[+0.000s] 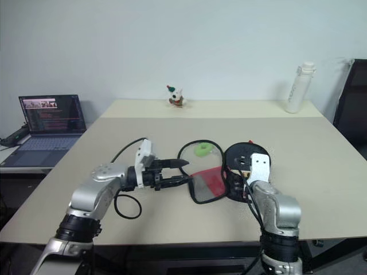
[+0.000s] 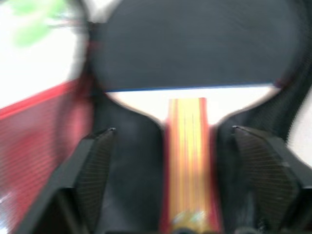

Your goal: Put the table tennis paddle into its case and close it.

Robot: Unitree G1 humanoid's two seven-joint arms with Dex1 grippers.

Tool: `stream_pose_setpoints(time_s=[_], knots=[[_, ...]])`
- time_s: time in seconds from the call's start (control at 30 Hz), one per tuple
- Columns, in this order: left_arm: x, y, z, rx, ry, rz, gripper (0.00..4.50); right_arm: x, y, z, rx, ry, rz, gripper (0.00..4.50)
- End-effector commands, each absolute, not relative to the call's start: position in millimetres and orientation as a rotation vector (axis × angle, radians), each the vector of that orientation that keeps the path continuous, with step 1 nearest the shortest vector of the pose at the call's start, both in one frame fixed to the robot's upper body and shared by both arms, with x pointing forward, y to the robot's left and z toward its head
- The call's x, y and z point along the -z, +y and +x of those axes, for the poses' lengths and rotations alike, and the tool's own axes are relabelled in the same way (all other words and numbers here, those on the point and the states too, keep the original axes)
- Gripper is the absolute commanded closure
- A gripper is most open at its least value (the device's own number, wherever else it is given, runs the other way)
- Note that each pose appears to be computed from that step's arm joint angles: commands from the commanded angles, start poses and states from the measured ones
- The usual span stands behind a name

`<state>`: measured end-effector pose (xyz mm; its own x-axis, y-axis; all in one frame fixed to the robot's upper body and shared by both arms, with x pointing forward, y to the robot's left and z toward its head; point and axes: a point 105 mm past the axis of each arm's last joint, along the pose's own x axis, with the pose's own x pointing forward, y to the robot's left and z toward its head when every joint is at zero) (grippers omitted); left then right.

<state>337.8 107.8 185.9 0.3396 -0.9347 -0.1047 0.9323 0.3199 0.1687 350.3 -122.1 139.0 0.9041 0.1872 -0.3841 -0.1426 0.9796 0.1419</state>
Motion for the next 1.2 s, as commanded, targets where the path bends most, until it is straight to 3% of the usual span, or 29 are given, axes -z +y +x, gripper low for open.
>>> stream_pose_setpoints(time_s=[0.03,0.1,0.27,0.57,0.93,1.2], knots=[[-193.9,123.5,352.2,1.093,-0.059,0.250,1.28,-178.0,-86.6,318.6,-0.508,0.319,0.059,0.26],[-182.3,136.0,365.3,0.995,-0.019,0.296,1.28,-204.3,-83.6,305.5,-0.651,0.232,-0.045,0.26],[-157.1,152.8,381.9,0.902,0.075,0.354,1.28,-238.2,-101.4,300.9,-0.736,0.145,-0.155,0.26],[-120.0,166.4,401.5,0.844,0.210,0.406,4.42,-247.2,-135.2,306.0,-0.706,0.156,-0.254,0.19],[-103.9,129.3,415.1,0.890,0.206,0.284,4.46,-236.4,-146.5,304.9,-0.670,0.179,-0.264,0.19],[-125.5,86.0,423.6,0.980,0.135,0.286,4.46,-235.0,-165.0,305.6,-0.613,0.193,-0.266,0.19]])
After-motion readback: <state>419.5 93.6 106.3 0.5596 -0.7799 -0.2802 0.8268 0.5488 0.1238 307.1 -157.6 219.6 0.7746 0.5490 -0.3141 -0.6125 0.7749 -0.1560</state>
